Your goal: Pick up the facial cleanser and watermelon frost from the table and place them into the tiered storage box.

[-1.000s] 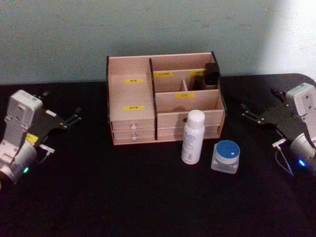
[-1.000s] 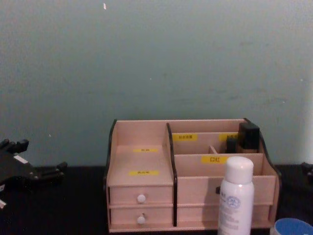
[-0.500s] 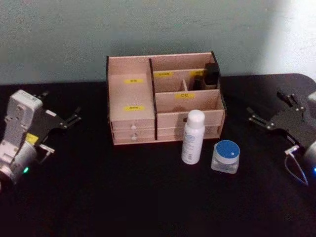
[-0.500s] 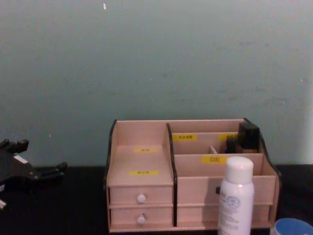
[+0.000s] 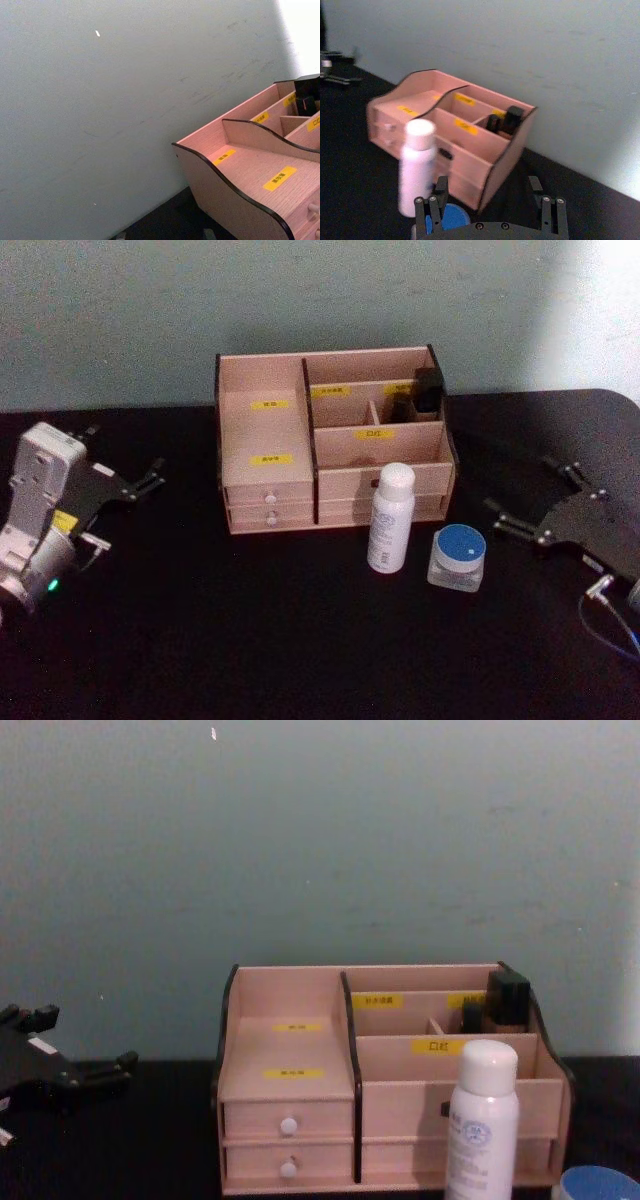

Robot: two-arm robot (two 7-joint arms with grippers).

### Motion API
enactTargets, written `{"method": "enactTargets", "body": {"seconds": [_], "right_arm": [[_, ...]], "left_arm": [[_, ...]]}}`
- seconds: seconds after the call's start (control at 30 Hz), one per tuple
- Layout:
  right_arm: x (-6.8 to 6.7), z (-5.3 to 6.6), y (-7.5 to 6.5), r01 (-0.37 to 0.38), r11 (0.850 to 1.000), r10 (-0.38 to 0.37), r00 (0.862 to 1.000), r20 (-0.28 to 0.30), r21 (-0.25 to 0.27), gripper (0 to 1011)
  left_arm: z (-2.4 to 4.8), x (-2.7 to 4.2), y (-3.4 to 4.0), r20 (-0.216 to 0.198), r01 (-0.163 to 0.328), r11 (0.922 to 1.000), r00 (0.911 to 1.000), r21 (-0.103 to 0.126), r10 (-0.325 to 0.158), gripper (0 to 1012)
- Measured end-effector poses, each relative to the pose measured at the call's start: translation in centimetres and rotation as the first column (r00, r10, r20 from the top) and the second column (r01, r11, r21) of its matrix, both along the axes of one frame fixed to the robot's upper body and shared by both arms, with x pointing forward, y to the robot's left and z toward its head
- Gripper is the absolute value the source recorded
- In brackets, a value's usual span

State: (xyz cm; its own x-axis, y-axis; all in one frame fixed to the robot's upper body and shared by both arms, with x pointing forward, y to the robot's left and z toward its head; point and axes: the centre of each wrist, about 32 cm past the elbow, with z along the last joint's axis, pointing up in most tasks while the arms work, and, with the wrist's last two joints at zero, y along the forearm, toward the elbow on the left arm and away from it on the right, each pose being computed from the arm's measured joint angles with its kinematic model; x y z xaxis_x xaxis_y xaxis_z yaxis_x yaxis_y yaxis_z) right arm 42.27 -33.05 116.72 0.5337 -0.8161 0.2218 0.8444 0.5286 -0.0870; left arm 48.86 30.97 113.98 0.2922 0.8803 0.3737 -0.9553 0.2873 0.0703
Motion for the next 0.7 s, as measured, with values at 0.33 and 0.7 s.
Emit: {"method": "enactTargets", "body": {"seconds": [0.33, 0.7], "right_arm": [[0.3, -1.1, 1.2, -0.119, 0.993, 0.12, 0.991, -0.061, 0.018, 1002], [1.7, -2.2, 2.6, -0.179, 0.983, 0.182, 0.979, -0.095, 0.034, 1002]], "left_arm": [[0.0, 0.0, 0.0, 0.0, 0.0, 1.0, 1.0, 0.0, 0.0, 1001], [0.0, 0.0, 0.0, 0.0, 0.0, 1.0, 1.0, 0.0, 0.0, 1001]]}}
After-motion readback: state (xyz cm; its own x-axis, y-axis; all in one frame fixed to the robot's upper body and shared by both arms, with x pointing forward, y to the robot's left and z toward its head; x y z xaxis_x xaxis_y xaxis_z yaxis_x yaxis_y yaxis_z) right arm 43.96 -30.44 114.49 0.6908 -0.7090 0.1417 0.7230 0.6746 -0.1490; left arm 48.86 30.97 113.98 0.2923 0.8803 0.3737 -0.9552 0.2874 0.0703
